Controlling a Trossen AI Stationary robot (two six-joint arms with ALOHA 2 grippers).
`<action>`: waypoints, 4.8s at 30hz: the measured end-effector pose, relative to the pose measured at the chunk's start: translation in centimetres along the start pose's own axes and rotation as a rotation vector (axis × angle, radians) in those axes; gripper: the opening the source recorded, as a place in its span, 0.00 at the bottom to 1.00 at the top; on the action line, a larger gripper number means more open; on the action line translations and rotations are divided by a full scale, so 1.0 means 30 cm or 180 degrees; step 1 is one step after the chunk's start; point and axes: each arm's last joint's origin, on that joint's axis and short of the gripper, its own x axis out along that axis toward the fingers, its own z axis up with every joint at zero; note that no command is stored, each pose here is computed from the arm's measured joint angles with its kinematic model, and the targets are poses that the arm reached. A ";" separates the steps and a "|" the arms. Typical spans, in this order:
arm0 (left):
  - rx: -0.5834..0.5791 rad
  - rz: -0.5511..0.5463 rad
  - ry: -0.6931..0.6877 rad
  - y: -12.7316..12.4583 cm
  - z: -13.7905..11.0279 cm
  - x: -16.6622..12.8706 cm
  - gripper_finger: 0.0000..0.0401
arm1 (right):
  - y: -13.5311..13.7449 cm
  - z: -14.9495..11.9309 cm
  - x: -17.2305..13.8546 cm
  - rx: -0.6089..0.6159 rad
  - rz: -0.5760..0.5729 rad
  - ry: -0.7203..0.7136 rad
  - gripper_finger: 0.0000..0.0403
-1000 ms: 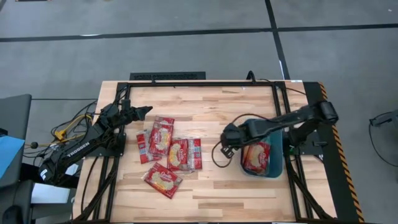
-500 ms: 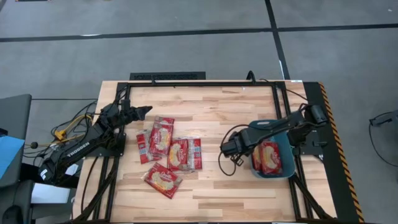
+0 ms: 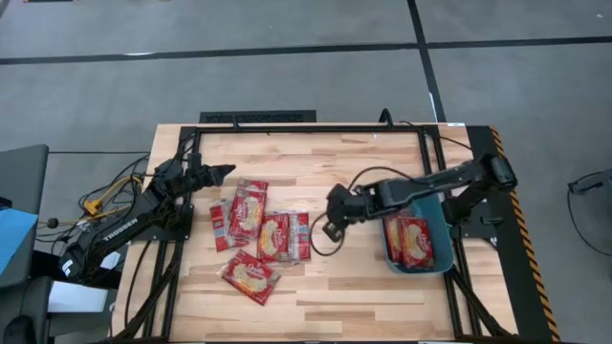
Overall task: Sort popcorn bags into baskets
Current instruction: Stack the popcorn bag into the blue bin
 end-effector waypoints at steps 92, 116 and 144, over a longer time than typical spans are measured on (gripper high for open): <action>0.0142 0.0264 0.0277 0.019 -0.028 0.026 0.72 | -0.224 -0.363 -0.523 0.2060 -0.1335 0.1524 0.03; 0.0148 0.0353 0.0174 0.022 -0.024 0.026 0.72 | -0.213 -0.363 -0.231 0.1466 -0.2295 0.2419 0.03; 0.0141 0.0332 0.0198 0.021 -0.025 0.026 0.72 | -0.248 -0.339 -0.311 0.1839 -0.1949 0.2435 0.04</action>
